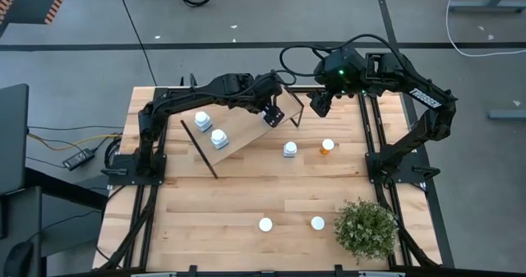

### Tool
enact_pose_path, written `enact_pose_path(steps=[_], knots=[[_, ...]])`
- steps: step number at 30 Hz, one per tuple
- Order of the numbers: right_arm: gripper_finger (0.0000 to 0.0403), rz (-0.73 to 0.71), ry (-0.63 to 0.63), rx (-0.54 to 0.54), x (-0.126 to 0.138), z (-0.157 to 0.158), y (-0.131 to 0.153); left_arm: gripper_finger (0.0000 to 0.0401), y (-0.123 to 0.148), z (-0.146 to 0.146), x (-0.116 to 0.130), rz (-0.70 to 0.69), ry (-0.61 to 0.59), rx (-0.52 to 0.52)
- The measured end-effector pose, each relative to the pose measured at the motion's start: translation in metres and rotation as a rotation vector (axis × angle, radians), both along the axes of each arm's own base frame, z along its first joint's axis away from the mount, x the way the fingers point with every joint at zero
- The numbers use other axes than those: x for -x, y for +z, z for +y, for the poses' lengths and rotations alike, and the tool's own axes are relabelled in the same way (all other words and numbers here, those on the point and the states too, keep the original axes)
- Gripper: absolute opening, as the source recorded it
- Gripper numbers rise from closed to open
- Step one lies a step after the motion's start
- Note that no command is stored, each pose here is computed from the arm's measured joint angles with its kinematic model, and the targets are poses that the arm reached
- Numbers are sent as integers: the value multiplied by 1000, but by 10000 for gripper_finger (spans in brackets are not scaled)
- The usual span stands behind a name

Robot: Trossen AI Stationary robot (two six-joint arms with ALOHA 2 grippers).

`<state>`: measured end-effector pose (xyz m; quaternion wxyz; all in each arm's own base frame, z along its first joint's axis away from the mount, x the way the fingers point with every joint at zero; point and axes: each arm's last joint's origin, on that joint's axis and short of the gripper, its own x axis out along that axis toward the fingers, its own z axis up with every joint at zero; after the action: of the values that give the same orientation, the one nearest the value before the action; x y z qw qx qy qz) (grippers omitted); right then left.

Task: Pick and place medicine bottles onto shelf by color
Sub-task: Put the white pill bottle on the shelf

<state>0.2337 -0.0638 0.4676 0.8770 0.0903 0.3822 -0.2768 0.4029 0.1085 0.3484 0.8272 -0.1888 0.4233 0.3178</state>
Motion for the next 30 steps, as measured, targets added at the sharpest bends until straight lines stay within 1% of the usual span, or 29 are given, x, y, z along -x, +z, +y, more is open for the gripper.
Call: enact_pose_path(steps=[10, 13, 18, 26, 30], knots=[[282, -10, -18, -14, 0, 0, 0, 274, -1, 0, 2, 31, -25, -8], [282, -13, -23, -17, 0, 0, 0, 271, -2, 0, 1, 33, -29, -9], [282, -15, -26, -20, 0, 0, 0, 270, -1, 0, 0, 44, -78, -37], [282, -21, -37, -29, 0, 0, 0, 263, -1, 0, 0, 44, -81, -40], [282, -24, -43, -34, 0, 0, 0, 246, -12, 1, -4, 81, -83, -27]])
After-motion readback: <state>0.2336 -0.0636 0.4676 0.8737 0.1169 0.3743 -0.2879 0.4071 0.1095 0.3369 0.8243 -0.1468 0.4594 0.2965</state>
